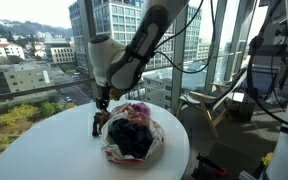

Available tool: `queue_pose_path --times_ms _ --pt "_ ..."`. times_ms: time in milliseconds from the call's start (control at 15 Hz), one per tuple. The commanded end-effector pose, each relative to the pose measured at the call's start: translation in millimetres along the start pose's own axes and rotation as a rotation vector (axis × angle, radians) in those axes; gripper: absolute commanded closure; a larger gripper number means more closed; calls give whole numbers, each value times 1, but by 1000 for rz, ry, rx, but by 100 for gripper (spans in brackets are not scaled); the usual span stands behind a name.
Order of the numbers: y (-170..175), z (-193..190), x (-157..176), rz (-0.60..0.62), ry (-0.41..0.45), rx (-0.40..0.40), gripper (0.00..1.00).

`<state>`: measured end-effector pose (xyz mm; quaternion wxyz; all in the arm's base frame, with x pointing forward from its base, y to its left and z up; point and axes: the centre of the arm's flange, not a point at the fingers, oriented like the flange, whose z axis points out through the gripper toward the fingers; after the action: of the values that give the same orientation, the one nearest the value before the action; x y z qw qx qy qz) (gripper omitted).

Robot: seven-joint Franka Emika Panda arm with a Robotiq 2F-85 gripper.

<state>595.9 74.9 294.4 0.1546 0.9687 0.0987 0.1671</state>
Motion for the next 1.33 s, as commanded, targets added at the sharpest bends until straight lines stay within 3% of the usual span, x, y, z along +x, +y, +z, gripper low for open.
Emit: queue_pose_path --times_ms 0,67,133,333,733,1267 --pt "15 13 72 -15 -3 31 0" --pt "18 7 80 -23 -15 71 0" --pt "11 1 39 -3 -2 43 0" --pt "13 10 56 -16 -9 70 0" --pt "-8 83 72 110 -69 140 0" --pt "-25 169 90 228 -9 130 0"
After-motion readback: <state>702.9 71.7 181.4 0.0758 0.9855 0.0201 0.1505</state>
